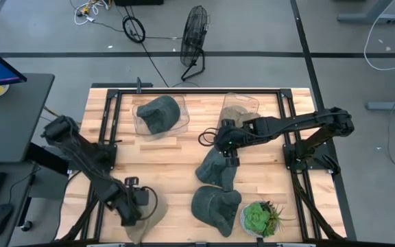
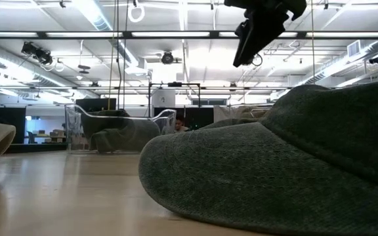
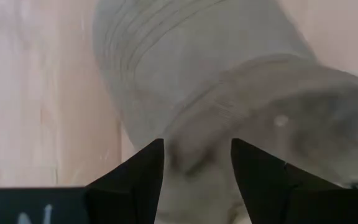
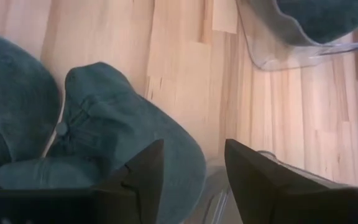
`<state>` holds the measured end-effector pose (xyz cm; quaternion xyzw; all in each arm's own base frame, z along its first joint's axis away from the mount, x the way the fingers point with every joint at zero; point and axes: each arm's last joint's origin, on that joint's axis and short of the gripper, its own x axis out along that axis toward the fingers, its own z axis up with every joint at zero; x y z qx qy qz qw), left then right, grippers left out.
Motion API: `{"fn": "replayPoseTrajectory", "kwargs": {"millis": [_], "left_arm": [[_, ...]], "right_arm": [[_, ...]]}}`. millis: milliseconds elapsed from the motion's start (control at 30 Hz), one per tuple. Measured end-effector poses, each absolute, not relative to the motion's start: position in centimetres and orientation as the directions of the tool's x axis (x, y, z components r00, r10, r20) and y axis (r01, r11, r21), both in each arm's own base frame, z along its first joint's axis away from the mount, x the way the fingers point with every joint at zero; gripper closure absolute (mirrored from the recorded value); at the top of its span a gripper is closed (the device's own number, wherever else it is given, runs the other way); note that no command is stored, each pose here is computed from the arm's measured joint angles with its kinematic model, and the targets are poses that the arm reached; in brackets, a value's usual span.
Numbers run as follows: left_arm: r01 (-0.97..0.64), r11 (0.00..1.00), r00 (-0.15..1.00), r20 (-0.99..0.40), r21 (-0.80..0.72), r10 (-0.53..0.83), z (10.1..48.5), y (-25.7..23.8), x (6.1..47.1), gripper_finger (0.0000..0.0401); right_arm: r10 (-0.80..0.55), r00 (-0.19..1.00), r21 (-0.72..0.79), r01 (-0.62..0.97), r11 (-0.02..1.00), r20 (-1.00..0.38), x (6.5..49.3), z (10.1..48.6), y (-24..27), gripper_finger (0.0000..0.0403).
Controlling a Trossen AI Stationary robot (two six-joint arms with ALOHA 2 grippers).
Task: Pick & Place hat
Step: Put the brown cap into the right transparent bin
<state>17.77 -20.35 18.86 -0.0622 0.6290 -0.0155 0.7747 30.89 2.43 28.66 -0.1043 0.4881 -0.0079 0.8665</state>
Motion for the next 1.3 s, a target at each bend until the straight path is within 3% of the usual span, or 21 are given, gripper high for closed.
{"fn": "replayPoseTrajectory", "kwargs": {"millis": [267,367,533,633,800,1000,1300], "left_arm": [[-0.070,0.996,0.221,-0.973,0.049,0.063,16.2,-20.5,18.6,0.0221],[-0.076,0.996,0.226,-0.973,0.036,0.052,16.2,-20.6,18.7,0.0269],[-0.174,0.985,0.272,-0.961,0.003,0.051,17.0,-20.4,18.7,0.0380],[-0.284,0.959,0.364,-0.925,-0.003,0.105,18.0,-19.6,19.1,0.0375],[-0.458,0.888,0.542,-0.778,0.045,0.319,19.4,-17.3,20.8,0.0361],[-0.550,0.821,0.543,-0.680,0.156,0.493,19.8,-13.2,23.9,0.0375],[-0.580,0.810,0.645,-0.560,0.086,0.521,21.2,-8.6,29.1,0.0361]], "right_arm": [[-0.110,0.581,-0.201,-0.095,0.975,-0.806,31.5,29.0,2.5,0.0230],[-0.108,0.604,-0.205,-0.094,0.974,-0.790,31.7,29.2,2.5,0.0230],[-0.103,0.648,-0.205,-0.084,0.975,-0.754,32.3,29.4,2.6,0.0230],[-0.061,0.686,-0.166,-0.088,0.982,-0.725,33.1,29.2,2.7,0.0230],[-0.016,0.764,-0.149,-0.105,0.983,-0.646,35.1,28.8,3.4,0.0230],[0.007,0.813,-0.196,-0.149,0.969,-0.583,36.8,27.9,4.4,0.0230],[0.046,0.843,-0.302,-0.243,0.922,-0.536,37.8,27.2,6.2,0.0230]]}}
